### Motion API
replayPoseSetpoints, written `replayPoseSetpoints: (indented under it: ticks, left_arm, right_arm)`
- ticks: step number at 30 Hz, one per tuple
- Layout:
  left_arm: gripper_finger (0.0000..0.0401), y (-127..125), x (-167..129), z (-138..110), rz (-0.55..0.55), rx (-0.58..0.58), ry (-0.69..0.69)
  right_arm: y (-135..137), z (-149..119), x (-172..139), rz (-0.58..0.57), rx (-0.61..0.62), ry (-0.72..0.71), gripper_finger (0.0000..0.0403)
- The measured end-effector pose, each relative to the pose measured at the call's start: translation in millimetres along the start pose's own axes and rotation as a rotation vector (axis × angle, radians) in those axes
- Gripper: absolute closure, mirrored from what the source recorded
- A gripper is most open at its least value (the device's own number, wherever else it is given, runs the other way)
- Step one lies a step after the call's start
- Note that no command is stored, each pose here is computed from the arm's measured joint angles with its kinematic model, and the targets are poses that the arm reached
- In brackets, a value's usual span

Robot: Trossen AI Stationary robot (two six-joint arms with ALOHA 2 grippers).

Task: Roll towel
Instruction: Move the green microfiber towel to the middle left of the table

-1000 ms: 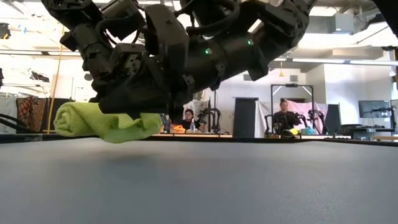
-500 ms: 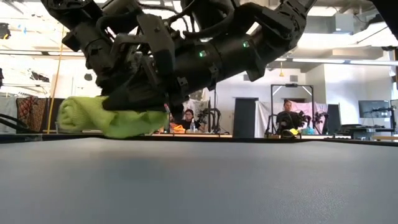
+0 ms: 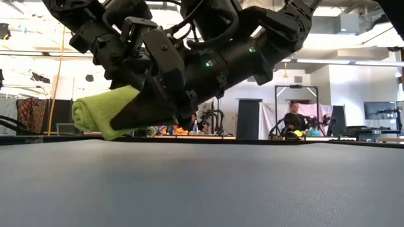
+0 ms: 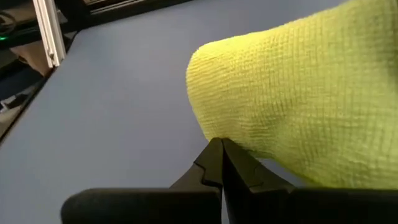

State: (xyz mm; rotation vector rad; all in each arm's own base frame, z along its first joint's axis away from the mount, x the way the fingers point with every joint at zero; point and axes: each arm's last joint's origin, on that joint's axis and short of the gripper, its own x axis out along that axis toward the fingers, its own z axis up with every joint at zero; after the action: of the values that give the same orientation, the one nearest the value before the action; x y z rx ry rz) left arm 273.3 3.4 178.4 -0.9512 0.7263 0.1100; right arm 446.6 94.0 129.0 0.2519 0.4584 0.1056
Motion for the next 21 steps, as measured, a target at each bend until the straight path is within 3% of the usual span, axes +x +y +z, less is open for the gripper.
replayPoseSetpoints:
  ticks: [11,21]
  left_arm:
    - [0.0385,-5.8,0.4,2.2,-0.041,-0.058,-0.044]
    - [0.0385,5.3,-0.7,0.2,0.055,-0.059,-0.007]
  right_arm:
    - [-6.5,2.0,-0.2,-0.112,-0.002,-0.034,0.0382]
    - [1.0,17.3,-19.7,-0.048,-0.001,0.069,0.0381]
